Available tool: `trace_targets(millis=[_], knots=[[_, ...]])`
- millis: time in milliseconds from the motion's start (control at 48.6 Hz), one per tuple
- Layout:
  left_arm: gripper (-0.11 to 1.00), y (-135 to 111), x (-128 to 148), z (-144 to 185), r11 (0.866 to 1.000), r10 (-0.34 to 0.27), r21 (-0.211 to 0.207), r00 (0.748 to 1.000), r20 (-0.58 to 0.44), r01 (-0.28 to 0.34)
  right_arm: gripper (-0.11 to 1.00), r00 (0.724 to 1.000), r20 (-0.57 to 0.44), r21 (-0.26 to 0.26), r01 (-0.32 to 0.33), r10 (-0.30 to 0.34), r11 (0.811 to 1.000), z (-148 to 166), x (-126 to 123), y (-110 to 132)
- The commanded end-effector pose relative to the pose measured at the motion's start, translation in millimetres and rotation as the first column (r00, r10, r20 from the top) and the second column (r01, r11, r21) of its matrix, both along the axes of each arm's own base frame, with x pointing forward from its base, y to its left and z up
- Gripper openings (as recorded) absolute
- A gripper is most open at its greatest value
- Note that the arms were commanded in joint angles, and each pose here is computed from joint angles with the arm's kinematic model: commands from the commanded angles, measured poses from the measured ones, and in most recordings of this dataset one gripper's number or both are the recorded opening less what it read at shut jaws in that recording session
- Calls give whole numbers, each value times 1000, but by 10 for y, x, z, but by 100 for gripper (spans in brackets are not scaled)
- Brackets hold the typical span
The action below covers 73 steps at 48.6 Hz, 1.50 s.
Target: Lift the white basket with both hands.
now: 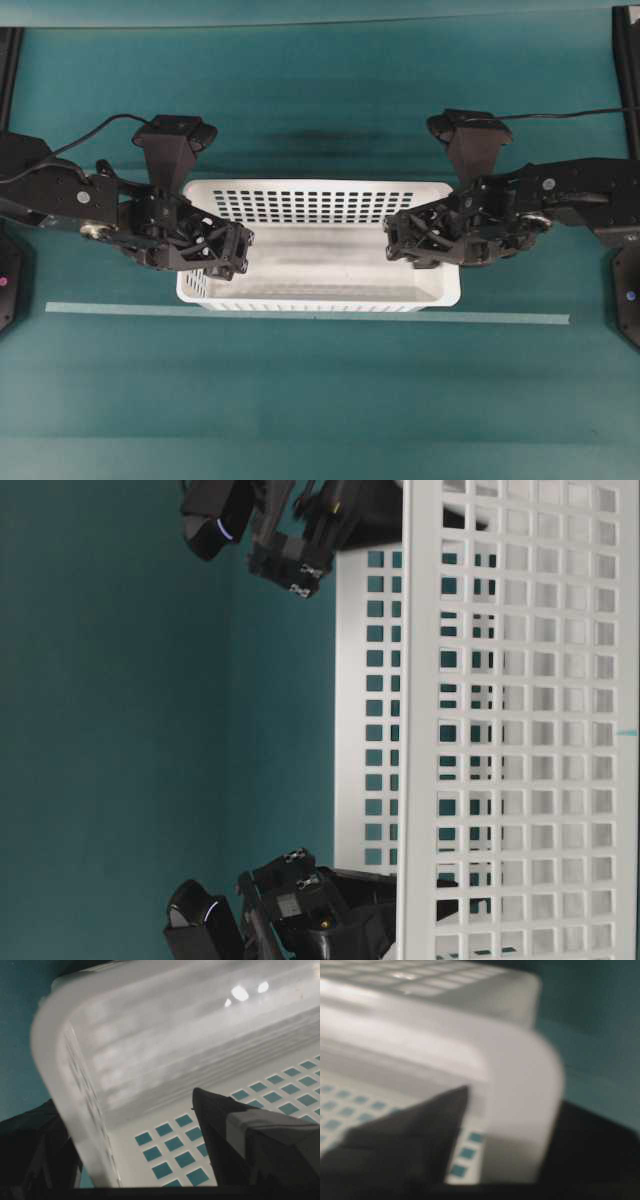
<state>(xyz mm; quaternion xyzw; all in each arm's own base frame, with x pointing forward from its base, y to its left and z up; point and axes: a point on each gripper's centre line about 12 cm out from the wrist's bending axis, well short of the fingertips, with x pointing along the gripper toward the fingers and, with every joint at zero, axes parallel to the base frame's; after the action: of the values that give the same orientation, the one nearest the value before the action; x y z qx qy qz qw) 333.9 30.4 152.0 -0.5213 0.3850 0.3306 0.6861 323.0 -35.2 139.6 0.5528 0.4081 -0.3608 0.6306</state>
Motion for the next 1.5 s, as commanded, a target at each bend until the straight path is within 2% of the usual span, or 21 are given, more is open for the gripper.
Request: trace_targets(millis=[0,103,185,453,576,720,947,1070,1152,1235,1337,1399,1481], knots=[[80,34,67,-48,1000,1,7,1000,13,-1,65,1000,-14,-3,2,-2,1000,-58,29,-32],[80,29,72,-58,1000,-2,8,1000,16,2,91,1000,-18,-20,-12,11,1000,-59,20,-47],[81,33,58,-67,1000,-5,10,1000,13,5,99,999,-21,-34,-32,31,999,-55,16,-53],[87,19,-35,16,1000,-8,13,999,34,7,98,997,-56,-33,-47,45,998,1,-47,-66],[92,21,-67,98,1000,-6,15,998,57,5,98,998,-59,-31,-37,35,999,111,-76,-98],[93,7,-121,184,1000,-9,17,997,71,8,98,999,-37,-34,-28,27,999,290,-96,-132],[93,-28,-273,451,1000,-16,20,997,78,14,98,999,29,-47,-29,30,998,604,-168,-118],[93,-53,-441,621,1000,-18,20,998,67,17,98,994,100,-75,-40,47,996,815,-217,-115],[93,-56,-559,824,1000,-15,25,994,104,12,97,984,160,-105,-61,77,993,993,-258,-108],[93,-69,-661,1057,999,-19,33,983,184,14,97,969,220,-140,-79,109,987,1192,-326,-97],[93,-82,-815,1355,998,-32,52,950,311,16,96,938,297,-208,-116,176,971,1410,-393,-71],[93,-94,-910,1495,996,-60,81,922,382,31,96,900,345,-304,-161,266,939,1540,-431,-58],[93,-111,-1061,1658,987,-122,147,875,469,59,95,835,398,-427,-198,380,882,1696,-488,-25]])
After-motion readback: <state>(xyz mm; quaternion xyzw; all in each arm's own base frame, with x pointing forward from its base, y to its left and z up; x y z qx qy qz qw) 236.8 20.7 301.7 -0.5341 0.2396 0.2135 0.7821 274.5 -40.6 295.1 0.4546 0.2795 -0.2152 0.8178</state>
